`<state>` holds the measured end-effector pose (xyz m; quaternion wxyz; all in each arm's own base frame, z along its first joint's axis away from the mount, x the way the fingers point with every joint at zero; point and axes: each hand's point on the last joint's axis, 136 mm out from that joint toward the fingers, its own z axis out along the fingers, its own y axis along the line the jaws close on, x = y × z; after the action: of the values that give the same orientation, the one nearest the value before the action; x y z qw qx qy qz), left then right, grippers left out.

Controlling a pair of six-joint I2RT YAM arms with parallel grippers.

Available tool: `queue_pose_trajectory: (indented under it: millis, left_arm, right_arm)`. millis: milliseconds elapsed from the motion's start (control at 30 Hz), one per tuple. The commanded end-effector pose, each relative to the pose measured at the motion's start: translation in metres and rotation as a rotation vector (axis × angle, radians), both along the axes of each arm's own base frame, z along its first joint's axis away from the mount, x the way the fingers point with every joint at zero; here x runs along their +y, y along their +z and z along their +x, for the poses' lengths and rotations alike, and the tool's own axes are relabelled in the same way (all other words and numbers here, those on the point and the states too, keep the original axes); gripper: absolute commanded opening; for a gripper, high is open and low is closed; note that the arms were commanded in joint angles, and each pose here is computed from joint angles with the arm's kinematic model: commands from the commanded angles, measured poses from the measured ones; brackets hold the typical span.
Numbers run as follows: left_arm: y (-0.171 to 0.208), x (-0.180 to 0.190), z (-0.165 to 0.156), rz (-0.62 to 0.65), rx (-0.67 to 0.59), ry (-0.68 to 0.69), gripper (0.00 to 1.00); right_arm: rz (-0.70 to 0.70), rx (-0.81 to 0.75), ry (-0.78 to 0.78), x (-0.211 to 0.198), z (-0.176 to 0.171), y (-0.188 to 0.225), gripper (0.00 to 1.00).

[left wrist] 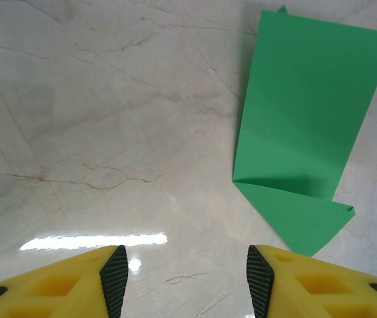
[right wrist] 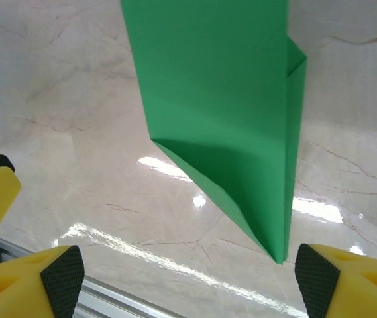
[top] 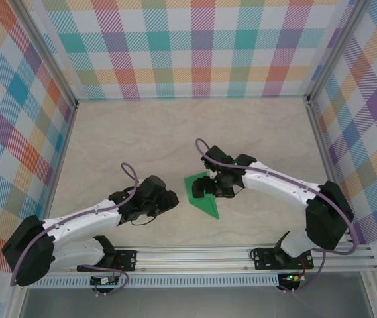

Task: Fold a paper plane with a square sheet of paper (pick it up from the middle)
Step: Fold the wing for the fifth time at the center of the table.

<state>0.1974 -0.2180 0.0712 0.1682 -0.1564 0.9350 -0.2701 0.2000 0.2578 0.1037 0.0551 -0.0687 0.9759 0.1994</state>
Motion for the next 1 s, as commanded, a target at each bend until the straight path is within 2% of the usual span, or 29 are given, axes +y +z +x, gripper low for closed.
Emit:
queue_pose_trajectory:
  millis: [0,67,200,367,500,967]
  left_arm:
    - [0.020,-0.019,0.014,-0.085,-0.042,-0.007,0.53]
    - [0.020,-0.024,0.018,-0.098,-0.044,-0.005,0.52]
    - [0.016,-0.036,0.024,-0.092,-0.018,-0.015,0.51]
    - [0.010,-0.045,0.026,-0.065,-0.005,-0.025,0.50]
    - [0.007,-0.045,0.026,-0.051,0.000,-0.014,0.50]
    - [-0.008,-0.057,0.024,-0.019,0.026,-0.026,0.49]
  right_arm:
    - [0.211,-0.006,0.050,0.013,0.003,0.008,0.63]
    - [0.284,0.018,0.034,0.010,0.005,0.004,0.44]
    - [0.343,0.021,0.092,0.013,0.004,0.005,0.26]
    - [0.384,0.047,0.154,0.021,-0.001,0.000,0.21]
    - [0.345,0.074,0.155,0.019,0.002,-0.018,0.18]
    - [0.344,0.149,0.047,-0.012,0.017,-0.076,0.18]
